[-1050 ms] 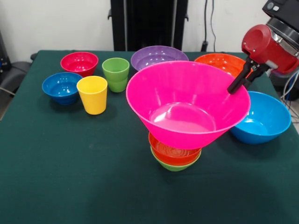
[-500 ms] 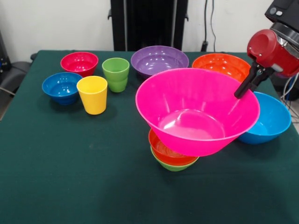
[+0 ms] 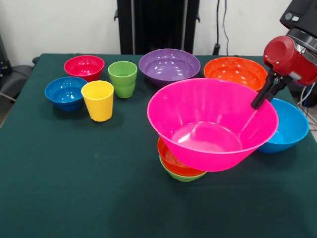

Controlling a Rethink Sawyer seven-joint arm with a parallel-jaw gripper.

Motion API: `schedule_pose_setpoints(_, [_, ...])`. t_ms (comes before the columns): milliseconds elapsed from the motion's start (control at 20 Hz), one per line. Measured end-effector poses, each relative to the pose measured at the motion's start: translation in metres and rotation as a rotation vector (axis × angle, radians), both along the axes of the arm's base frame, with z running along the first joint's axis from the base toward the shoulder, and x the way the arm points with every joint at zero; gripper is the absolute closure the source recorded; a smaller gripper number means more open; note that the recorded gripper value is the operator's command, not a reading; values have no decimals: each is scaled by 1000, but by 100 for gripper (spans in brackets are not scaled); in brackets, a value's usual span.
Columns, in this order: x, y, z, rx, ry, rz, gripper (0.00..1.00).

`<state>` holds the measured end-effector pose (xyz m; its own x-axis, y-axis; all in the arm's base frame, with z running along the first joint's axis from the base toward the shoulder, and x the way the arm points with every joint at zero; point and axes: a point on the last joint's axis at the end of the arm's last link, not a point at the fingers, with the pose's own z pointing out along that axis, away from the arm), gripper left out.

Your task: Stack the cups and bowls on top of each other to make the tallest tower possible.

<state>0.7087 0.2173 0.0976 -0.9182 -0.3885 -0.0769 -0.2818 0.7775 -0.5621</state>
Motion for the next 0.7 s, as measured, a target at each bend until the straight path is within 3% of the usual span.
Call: schedule_pose_setpoints(700, [-4,-3,-1,-1,8,-7,100])
